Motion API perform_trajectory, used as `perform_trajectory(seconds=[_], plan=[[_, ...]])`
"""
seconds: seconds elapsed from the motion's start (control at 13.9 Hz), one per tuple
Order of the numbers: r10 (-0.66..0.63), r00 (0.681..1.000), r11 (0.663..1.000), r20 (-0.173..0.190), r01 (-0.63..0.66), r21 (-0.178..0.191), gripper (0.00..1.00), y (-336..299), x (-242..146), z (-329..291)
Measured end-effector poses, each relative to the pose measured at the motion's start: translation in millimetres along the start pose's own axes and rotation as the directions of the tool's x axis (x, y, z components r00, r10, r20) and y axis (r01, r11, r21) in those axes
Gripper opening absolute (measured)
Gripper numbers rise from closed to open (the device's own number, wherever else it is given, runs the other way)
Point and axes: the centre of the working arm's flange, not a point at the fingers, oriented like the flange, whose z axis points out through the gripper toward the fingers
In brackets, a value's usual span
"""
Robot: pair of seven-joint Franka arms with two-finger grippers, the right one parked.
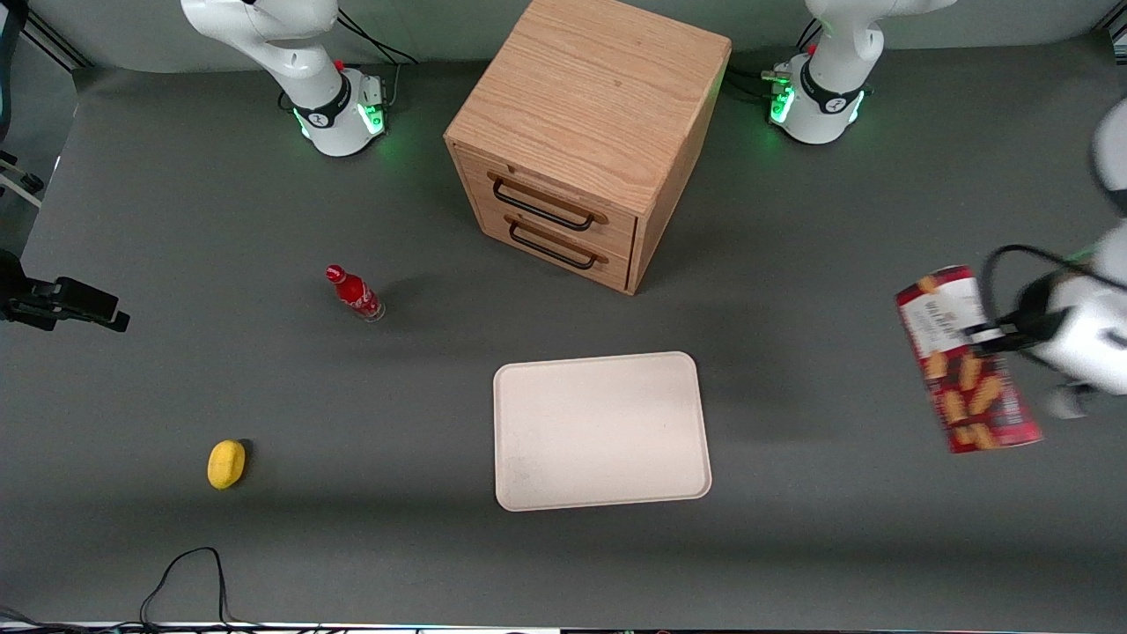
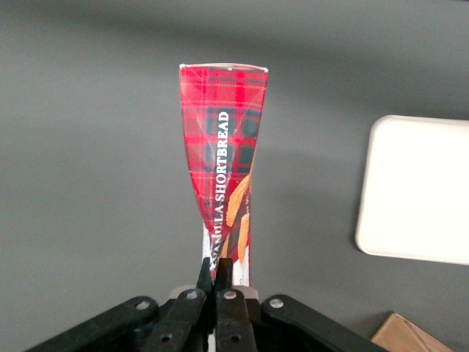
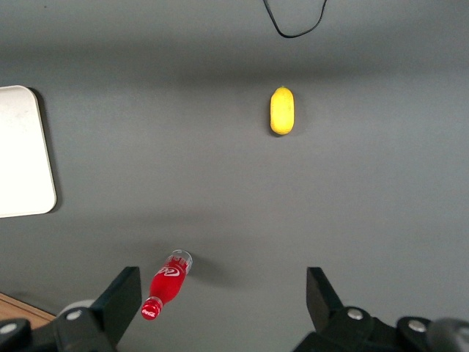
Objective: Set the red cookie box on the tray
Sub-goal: 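Lift the box upright and carry it toward the white tray, then lower the box onto the tray's edge and open the left gripper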
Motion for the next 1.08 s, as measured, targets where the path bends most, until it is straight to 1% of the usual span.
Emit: perform_trajectory(seconds=[0.22, 0.43, 0.57, 0.72, 0.79, 0.93, 1.08], plan=[[0.117, 0.993, 0.993, -0.015, -0.117, -0.012, 0.02, 81.4, -17.7, -1.8], [0.108, 0.994, 0.994, -0.01, -0.108, -0.02, 0.02, 157.7, -43.1, 6.5], [0.117, 0.993, 0.993, -0.011, -0.118, -0.023, 0.02, 194.3, -60.4, 8.7], [0.112, 0.994, 0.993, -0.012, -0.112, -0.023, 0.02, 210.8, -69.3, 9.8], [0.107, 0.994, 0.994, -0.01, -0.107, -0.022, 0.02, 212.5, -67.9, 13.8], [0.098, 0.995, 0.995, -0.006, -0.098, -0.023, 0.02, 214.5, -54.3, 37.6], [0.09, 0.996, 0.995, -0.004, -0.09, -0.032, 0.02, 221.5, -34.2, 80.4]])
